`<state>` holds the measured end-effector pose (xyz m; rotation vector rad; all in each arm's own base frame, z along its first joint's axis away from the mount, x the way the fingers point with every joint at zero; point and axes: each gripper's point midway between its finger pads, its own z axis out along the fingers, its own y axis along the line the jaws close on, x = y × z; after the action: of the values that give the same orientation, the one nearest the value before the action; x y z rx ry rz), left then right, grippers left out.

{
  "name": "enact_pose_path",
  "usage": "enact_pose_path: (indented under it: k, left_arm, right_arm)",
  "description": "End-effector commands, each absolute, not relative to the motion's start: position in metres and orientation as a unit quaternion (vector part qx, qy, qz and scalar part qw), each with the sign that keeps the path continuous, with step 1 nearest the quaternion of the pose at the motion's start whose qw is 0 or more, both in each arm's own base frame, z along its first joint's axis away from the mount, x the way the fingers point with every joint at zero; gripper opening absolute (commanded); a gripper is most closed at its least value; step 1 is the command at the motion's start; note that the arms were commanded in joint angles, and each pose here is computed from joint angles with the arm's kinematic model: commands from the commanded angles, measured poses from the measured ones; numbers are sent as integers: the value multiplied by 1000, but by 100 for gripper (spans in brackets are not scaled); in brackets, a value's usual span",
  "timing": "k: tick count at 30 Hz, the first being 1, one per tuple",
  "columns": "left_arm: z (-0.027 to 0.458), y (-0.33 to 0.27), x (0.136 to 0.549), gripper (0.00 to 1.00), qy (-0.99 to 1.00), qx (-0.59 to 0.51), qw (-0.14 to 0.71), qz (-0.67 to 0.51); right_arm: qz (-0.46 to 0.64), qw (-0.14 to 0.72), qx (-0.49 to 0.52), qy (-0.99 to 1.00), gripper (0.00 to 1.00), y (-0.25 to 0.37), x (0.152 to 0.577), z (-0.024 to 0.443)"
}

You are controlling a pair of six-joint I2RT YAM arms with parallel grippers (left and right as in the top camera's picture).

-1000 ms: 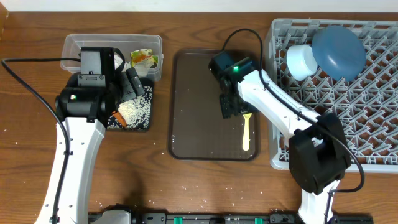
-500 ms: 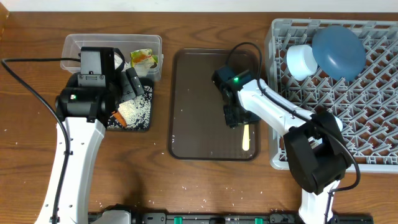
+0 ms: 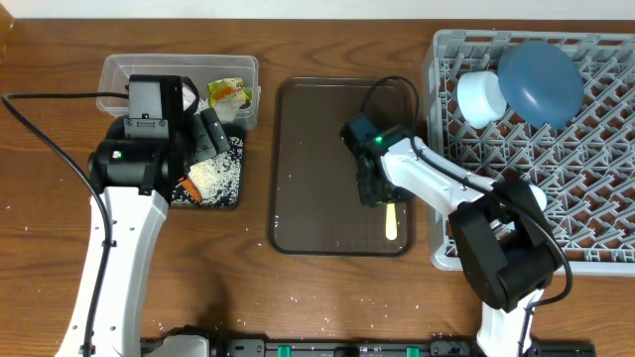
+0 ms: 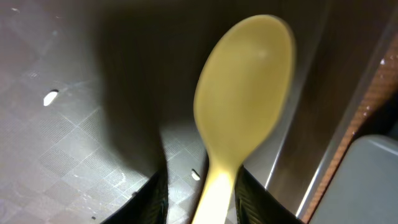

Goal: Sort waste into correct bins and load items into the dishwasher rack
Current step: 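Reach the right gripper to the yellow spoon and grasp it, then carry the spoon right and drop it into the rack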

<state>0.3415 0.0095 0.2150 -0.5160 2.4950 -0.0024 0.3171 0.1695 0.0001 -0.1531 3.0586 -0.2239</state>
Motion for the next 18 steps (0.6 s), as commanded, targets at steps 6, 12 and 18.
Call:
enact_pose_path:
  k: [6, 12, 18]
  left_arm:
    - [208, 13, 340, 98, 939, -195, 284, 9]
    - [208, 13, 340, 98, 939, -195, 284, 9]
    - [208, 13, 340, 98, 939, -195, 284, 9]
  right_arm:
    - [-87, 32, -41, 995, 1, 155, 305, -31]
    - [-79, 45, -61, 994, 1, 160, 315, -26]
    - [-57, 76, -59, 994, 1, 169, 338, 9]
